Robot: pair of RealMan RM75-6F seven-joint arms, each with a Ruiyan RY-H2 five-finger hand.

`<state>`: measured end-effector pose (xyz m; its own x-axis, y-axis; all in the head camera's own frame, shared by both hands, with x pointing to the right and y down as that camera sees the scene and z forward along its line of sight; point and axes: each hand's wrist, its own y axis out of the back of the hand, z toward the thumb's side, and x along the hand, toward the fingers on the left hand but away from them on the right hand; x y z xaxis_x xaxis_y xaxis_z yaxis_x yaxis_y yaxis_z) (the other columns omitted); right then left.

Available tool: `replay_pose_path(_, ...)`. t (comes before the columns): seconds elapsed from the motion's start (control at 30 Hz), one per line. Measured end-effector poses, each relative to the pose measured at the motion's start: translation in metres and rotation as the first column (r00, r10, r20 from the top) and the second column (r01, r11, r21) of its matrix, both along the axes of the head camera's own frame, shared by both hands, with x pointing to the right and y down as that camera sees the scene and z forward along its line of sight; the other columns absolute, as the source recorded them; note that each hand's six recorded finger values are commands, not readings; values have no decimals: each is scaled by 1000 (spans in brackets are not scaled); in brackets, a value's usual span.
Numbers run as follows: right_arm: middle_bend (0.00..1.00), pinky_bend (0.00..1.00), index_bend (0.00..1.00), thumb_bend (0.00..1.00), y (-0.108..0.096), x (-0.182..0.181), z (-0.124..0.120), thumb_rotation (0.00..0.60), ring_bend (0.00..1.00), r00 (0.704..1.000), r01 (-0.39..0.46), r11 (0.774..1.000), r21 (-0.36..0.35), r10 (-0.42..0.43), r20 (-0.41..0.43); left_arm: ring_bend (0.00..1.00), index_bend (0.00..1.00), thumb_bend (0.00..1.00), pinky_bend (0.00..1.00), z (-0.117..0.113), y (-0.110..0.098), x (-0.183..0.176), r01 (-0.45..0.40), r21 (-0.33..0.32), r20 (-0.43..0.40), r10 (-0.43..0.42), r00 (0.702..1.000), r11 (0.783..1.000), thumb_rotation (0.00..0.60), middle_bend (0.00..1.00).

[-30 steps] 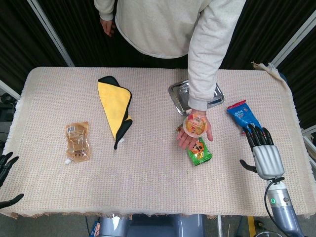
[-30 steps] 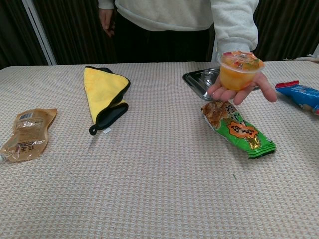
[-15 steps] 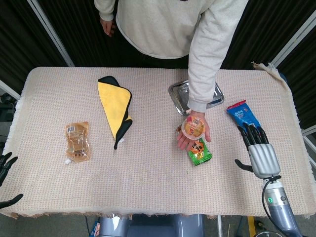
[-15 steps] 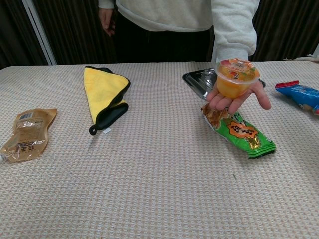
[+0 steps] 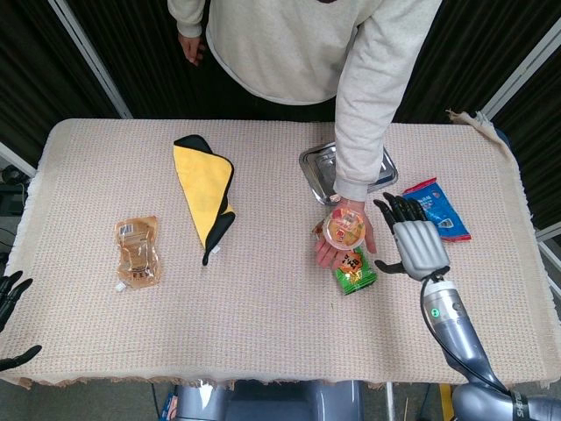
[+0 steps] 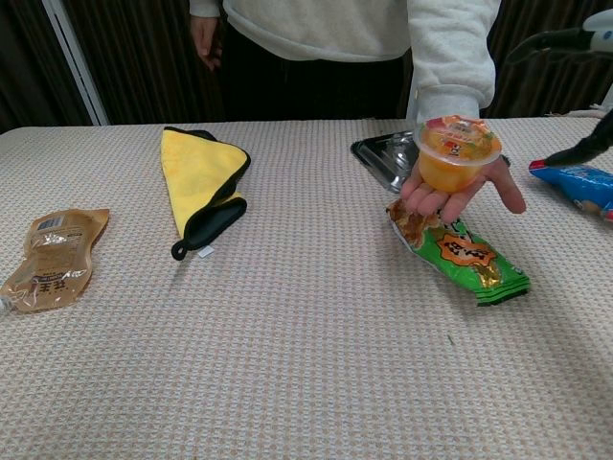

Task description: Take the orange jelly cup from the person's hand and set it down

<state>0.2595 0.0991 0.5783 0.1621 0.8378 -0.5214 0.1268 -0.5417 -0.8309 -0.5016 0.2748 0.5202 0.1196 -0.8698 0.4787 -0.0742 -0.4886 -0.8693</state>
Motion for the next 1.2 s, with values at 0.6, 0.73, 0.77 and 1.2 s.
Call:
replay_pose_path(0.6,40,14,137,77,-15,-75,38,600,0,1000,-5,979,-201,5,-3,0,49,1,0,0,0,0,-5,-8,0,5,1000,1000,600,0)
replay_pose_path(0.73,166,122,271,103,-19,-78,42,600,66,1000,-6,983,-184,5,-5,0,55,0,0,0,0,0,-10,-8,2,10,1000,1000,600,0)
replay_pose_path(0.77,240,198,340,114,-21,-78,43,600,138,1000,-8,984,-178,6,-7,0,59,0,0,0,0,0,-9,-8,1,9,1000,1000,600,0)
replay_pose_path(1.2,598,572,672,175,-33,-74,39,600,532,1000,-9,1000,-9,9,19,0,88,0,0,0,0,1,-9,-10,-7,9,1000,1000,600,0)
